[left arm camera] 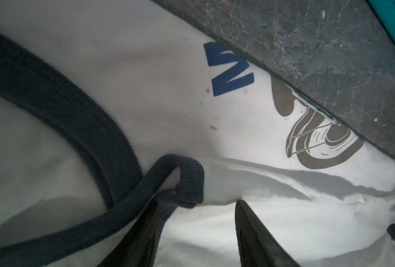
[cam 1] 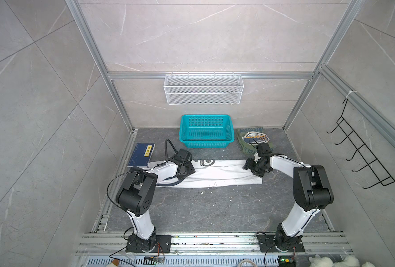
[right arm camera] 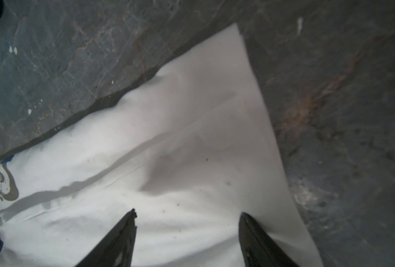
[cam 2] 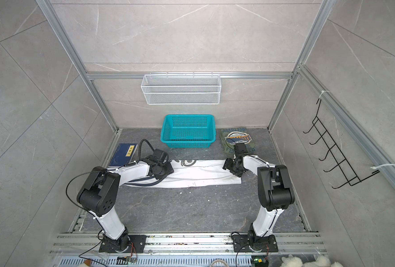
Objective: Fold and stack tank tops
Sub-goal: Smooth out the tank top at the center of the table.
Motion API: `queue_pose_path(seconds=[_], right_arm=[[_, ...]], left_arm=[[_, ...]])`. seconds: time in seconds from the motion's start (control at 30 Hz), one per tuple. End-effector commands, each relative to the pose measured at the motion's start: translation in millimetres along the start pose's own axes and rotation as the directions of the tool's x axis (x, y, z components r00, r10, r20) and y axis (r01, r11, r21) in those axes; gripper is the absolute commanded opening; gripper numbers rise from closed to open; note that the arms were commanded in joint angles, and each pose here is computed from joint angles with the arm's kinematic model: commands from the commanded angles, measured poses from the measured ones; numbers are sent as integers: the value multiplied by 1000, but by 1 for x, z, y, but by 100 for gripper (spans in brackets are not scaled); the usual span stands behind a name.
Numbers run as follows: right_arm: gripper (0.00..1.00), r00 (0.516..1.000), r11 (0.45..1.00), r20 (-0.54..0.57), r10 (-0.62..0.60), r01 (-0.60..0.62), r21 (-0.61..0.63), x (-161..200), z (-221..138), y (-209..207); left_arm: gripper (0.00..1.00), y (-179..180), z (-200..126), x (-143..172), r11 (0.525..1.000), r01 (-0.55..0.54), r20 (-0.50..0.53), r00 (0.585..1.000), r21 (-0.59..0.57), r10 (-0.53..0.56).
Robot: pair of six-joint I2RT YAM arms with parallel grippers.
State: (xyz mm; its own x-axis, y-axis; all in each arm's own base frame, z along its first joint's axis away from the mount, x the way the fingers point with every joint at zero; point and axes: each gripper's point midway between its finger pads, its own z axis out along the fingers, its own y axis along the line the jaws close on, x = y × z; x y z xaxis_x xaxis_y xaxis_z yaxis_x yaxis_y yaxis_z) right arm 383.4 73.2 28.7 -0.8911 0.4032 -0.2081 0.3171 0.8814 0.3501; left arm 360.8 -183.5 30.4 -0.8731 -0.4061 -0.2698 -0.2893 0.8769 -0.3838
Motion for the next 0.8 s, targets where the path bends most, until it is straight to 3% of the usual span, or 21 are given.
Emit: queue_pose_path(seconds=[0.0,0.33,0.57,0.77], right_arm=[[73,998,994,-37,41,-37,98,17,10,-30],[77,993,989,110,-33,16,146,-18,-50,-22],[78,999,996,38,24,-28,88,-19,-31,-33],[73,999,998,-38,37,-36,45,-8,-15,-33]], left_arm=[[56,51,8,17,989,27,-55,998,-144,-35],[57,-15,-31,-9,996,-86,-34,996,-11,86],[57,-36,-24,-4,991,-130,-50,990,10,131],[57,-30,-6,3,989,-149,-87,985,-13,147]])
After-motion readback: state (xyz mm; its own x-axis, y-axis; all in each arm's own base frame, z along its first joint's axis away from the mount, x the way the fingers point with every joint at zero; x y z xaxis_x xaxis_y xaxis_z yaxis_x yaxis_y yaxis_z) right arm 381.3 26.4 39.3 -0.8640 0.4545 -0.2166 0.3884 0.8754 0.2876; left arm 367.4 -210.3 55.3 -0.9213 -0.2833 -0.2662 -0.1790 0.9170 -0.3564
